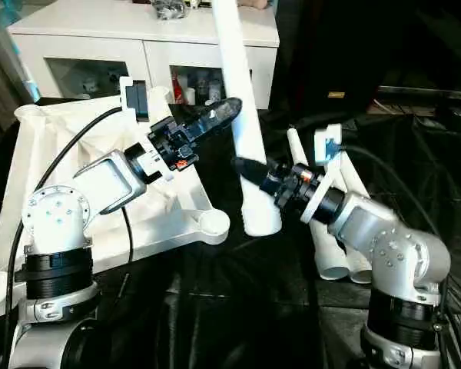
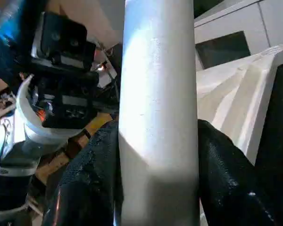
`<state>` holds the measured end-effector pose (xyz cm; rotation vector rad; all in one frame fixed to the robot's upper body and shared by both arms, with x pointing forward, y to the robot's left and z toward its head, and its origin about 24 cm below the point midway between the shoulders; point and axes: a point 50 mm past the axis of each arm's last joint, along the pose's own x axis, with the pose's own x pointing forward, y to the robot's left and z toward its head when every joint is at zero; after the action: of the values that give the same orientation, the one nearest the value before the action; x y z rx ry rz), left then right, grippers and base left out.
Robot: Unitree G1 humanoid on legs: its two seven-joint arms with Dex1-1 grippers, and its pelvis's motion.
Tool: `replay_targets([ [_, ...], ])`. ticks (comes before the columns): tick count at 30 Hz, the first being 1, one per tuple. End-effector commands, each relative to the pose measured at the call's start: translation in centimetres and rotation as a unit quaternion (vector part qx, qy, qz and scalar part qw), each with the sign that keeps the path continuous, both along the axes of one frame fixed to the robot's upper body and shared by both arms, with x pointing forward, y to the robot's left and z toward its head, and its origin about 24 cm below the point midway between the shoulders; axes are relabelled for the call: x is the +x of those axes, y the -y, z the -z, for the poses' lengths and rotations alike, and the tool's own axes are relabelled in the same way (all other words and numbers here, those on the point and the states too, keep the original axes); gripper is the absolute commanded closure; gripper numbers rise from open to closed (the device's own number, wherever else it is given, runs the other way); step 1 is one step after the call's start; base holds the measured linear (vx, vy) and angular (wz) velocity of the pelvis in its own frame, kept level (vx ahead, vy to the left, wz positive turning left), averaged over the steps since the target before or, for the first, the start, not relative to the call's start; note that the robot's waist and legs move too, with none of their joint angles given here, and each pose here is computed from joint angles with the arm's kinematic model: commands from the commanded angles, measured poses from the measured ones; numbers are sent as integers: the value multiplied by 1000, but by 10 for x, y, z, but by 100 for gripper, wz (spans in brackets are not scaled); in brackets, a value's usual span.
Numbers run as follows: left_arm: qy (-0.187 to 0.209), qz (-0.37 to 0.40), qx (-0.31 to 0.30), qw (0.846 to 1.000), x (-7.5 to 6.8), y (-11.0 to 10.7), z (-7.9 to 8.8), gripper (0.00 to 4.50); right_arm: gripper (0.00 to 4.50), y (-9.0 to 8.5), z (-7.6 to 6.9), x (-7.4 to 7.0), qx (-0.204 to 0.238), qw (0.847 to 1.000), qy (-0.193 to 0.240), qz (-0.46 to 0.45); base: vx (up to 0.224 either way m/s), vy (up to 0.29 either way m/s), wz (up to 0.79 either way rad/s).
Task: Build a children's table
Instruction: Pick table leg
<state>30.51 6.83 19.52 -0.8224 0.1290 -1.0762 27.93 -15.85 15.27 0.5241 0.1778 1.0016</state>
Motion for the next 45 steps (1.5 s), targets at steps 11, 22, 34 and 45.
replay_targets([
  [11, -25, -75, 88, 993, 8, 7, 7, 79, 264, -25, 2, 4, -131, 990, 60, 6, 0, 0, 0],
  [22, -120, -215, 53, 968, 34, -10, 10, 156, 264, -52, 4, 14, -194, 974, 111, 38, 0, 0, 0],
  [34, -134, -241, 87, 957, 32, -6, 16, 243, 264, -56, 6, 21, -218, 965, 128, 66, 0, 0, 0],
  [45, 16, -69, 76, 995, 10, 1, -5, 268, 152, -45, 4, 7, -133, 987, 82, -25, 0, 0, 0],
])
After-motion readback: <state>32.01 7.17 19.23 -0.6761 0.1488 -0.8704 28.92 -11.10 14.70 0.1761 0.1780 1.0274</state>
